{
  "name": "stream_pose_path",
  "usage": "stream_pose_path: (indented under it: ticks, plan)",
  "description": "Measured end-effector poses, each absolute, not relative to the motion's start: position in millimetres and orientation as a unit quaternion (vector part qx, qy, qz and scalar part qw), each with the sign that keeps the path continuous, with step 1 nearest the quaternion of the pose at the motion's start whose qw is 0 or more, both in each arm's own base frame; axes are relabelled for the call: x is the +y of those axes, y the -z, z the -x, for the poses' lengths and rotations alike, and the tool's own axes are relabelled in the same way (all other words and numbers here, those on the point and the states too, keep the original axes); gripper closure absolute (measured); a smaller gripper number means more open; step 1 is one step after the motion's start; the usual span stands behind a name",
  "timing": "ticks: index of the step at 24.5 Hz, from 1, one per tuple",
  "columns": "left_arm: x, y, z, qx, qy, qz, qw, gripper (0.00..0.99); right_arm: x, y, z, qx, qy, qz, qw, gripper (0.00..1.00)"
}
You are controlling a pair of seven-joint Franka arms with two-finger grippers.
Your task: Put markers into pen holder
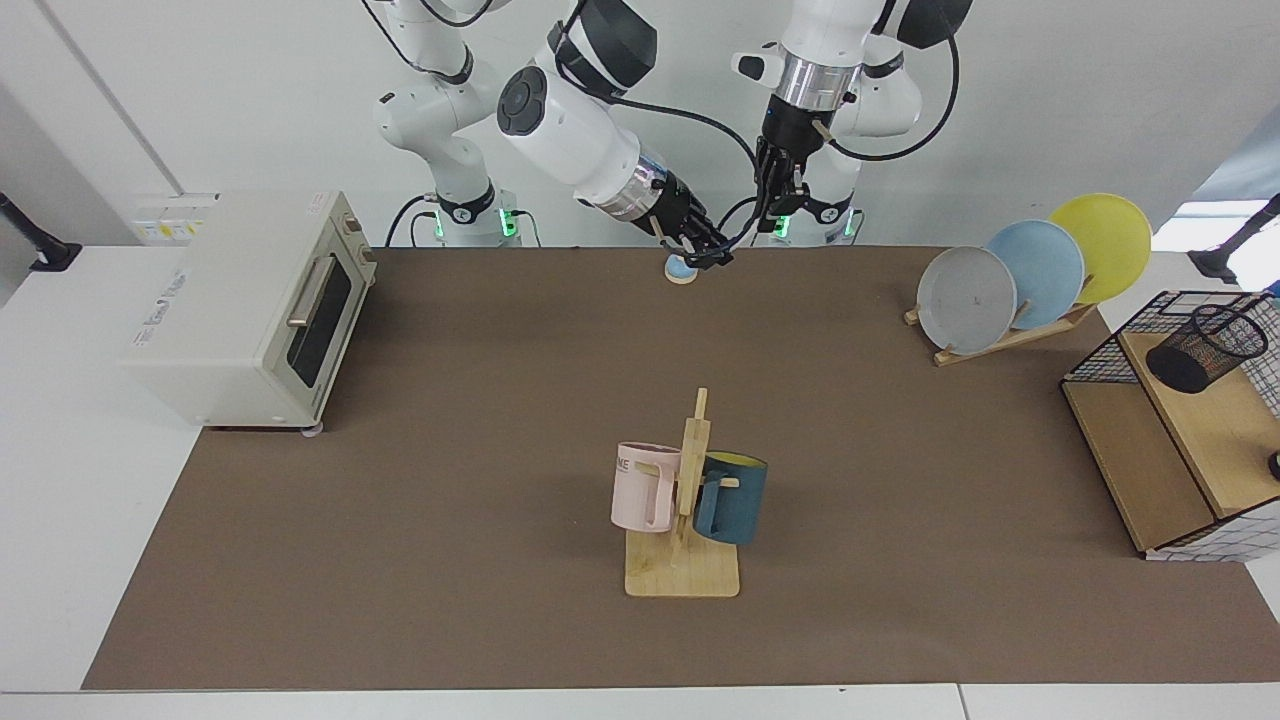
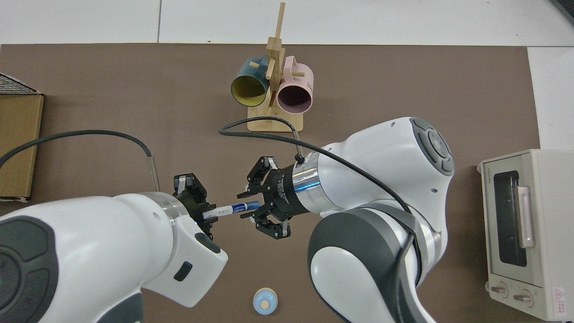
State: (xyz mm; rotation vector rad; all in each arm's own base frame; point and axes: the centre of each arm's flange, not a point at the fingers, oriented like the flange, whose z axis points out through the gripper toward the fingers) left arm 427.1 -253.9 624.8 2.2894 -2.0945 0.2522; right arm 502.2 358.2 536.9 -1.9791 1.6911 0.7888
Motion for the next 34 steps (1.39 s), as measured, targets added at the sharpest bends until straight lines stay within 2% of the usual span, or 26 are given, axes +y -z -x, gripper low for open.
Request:
stream_pose_path:
  ticks: [2,3,4,5,6,7,9,10,17,22,27,34]
  plan:
    - [-250.4,-622.8,-427.3,-0.667,-0.073,-0.741,0.017,0.824,353.5,-540.5,-500.3,0.593,-0.258,0.737,0.196,0.50]
    - [-247.3,-621.9,-428.3,-0.663,-0.070,-0.745,0.018,0.824,349.9,-544.4,-498.8,0.580,-0.244,0.753,0.192,0.47]
    - [-241.8,-621.0,-430.3,-0.658,-0.067,-0.750,0.020,0.824,343.7,-550.7,-496.5,0.562,-0.232,0.772,0.187,0.35]
    - [-235.1,-620.4,-432.9,-0.652,-0.064,-0.755,0.021,0.824,336.3,-556.8,-494.9,0.545,-0.224,0.787,0.185,0.30]
    - [-227.1,-619.9,-436.0,-0.646,-0.062,-0.760,0.024,0.824,326.6,-562.9,-494.3,0.527,-0.215,0.801,0.182,0.22]
    - [-217.9,-619.5,-439.5,-0.640,-0.059,-0.766,0.024,0.824,314.7,-568.8,-494.6,0.509,-0.205,0.816,0.179,0.20]
    - [-198.5,-619.1,-447.3,-0.628,-0.055,-0.776,0.016,0.824,282.9,-579.9,-498.0,0.470,-0.179,0.847,0.171,0.03]
    - [-189.8,-618.9,-450.6,-0.623,-0.051,-0.780,0.009,0.824,265.4,-584.2,-500.0,0.448,-0.163,0.864,0.163,0.00]
    - [-115.4,-616.0,-470.3,-0.585,-0.008,-0.809,-0.055,0.824,162.3,-594.1,-516.8,0.255,-0.065,0.960,0.097,0.00]
    - [-55.5,-615.7,-479.8,-0.553,0.025,-0.827,-0.102,0.824,115.5,-591.5,-528.7,0.129,-0.025,0.990,0.047,0.00]
    - [-25.0,-616.9,-483.5,-0.559,0.056,-0.814,-0.145,0.824,79.1,-591.2,-535.2,0.016,-0.010,1.000,0.009,0.00]
    - [64.2,-629.0,-501.7,-0.614,0.104,-0.763,-0.171,0.824,33.3,-601.7,-532.2,-0.032,-0.007,0.999,0.011,0.00]
